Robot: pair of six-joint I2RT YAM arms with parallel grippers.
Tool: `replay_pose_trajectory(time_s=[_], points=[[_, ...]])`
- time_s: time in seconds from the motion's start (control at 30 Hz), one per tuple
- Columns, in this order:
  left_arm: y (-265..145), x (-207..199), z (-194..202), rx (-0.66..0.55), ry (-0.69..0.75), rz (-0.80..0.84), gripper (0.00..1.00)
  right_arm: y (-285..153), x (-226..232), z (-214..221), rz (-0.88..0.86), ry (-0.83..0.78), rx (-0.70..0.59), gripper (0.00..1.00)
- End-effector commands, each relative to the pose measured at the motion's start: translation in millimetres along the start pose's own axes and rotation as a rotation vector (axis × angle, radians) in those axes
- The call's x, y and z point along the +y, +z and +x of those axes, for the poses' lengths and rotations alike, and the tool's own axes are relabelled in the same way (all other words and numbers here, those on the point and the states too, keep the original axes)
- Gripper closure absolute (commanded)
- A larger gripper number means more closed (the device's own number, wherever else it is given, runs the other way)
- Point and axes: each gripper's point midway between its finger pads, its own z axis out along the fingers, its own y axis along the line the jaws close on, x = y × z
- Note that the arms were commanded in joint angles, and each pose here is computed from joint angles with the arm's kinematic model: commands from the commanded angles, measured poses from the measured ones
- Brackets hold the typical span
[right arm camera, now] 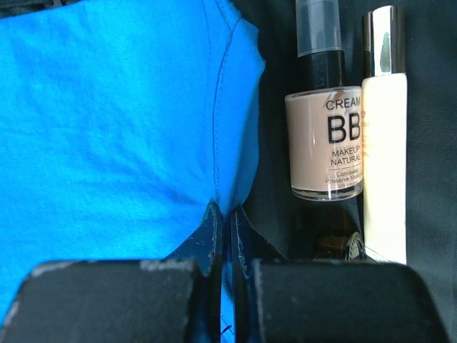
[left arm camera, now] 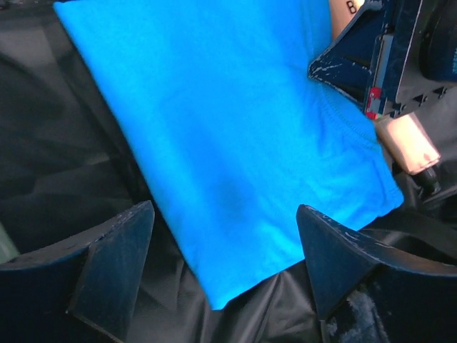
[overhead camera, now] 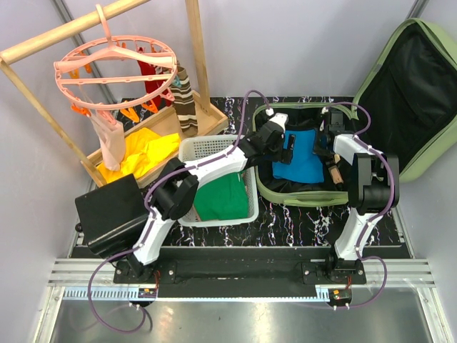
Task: Open, take out, and arrange the luggage
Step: Pick up the object with both arms
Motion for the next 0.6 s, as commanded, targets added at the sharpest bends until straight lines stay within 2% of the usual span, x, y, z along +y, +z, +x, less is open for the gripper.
replay_pose_trajectory(time_s=[0.0,0.23,0.37,0.47,0.57], points=[[16,-5,-10,-0.025,-0.051,0.036,0.17,-15,-20,-12,0.076,0.013,-0.040,1.00],[37,24,3,0.003,-0.115,-0.039,0.21,-12,-17,-7,0.059,0.017,-0.026,1.00],[35,41,4,-0.017,-0.103,-0.108,0.22,-12,-16,-9,0.052,0.017,-0.028,1.00],[36,43,4,-0.027,-0.120,-0.098,0.23,-12,-16,-9,0.051,0.016,-0.028,1.00],[42,39,12,-0.005,-0.150,-0.046,0.36,-11,-16,-9,0.051,0.017,-0.028,1.00]])
